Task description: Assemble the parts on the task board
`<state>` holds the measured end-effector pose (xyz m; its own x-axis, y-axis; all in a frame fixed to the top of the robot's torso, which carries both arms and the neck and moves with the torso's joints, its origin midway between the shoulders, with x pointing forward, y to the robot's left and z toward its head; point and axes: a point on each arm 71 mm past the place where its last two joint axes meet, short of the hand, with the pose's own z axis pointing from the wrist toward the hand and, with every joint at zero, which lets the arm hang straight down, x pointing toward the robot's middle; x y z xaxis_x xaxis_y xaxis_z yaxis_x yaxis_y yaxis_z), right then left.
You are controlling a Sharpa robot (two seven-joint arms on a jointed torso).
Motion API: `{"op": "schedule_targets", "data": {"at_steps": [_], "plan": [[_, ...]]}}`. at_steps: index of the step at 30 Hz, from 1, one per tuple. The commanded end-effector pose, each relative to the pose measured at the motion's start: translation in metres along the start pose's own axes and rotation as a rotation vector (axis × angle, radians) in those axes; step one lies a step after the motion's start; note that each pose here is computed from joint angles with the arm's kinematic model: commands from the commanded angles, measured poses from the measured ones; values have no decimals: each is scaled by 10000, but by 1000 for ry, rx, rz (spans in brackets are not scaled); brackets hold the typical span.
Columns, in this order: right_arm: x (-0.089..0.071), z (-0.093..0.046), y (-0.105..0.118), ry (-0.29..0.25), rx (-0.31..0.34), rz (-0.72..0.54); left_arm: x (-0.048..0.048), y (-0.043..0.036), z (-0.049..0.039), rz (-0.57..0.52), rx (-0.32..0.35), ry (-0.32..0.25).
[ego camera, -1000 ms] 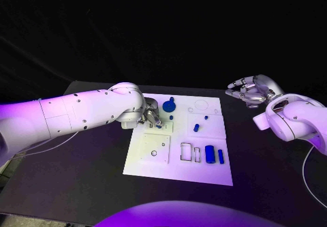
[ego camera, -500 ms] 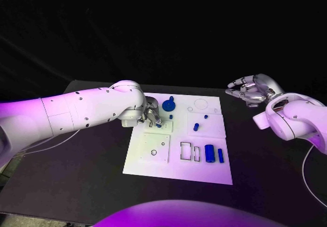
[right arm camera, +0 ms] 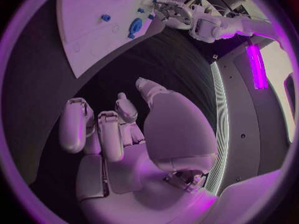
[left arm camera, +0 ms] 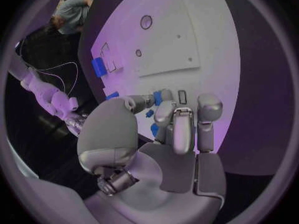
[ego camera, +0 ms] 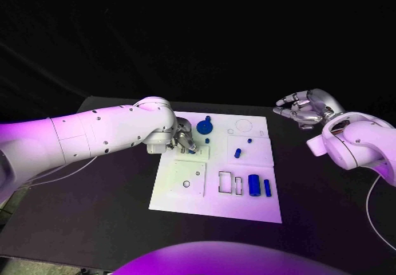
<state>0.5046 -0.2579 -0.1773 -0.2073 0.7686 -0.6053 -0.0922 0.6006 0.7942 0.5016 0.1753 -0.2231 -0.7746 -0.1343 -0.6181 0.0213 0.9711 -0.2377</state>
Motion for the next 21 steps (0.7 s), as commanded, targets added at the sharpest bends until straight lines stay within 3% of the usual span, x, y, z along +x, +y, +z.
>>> {"op": "schedule_targets", "data": {"at_steps": [1,21], "plan": [[2,-1,2,2,-7,-5,51,-10,20,9,-4,35],[12,0,-4,3,-6,-5,40,-45,47,-1,-5,31]]}}
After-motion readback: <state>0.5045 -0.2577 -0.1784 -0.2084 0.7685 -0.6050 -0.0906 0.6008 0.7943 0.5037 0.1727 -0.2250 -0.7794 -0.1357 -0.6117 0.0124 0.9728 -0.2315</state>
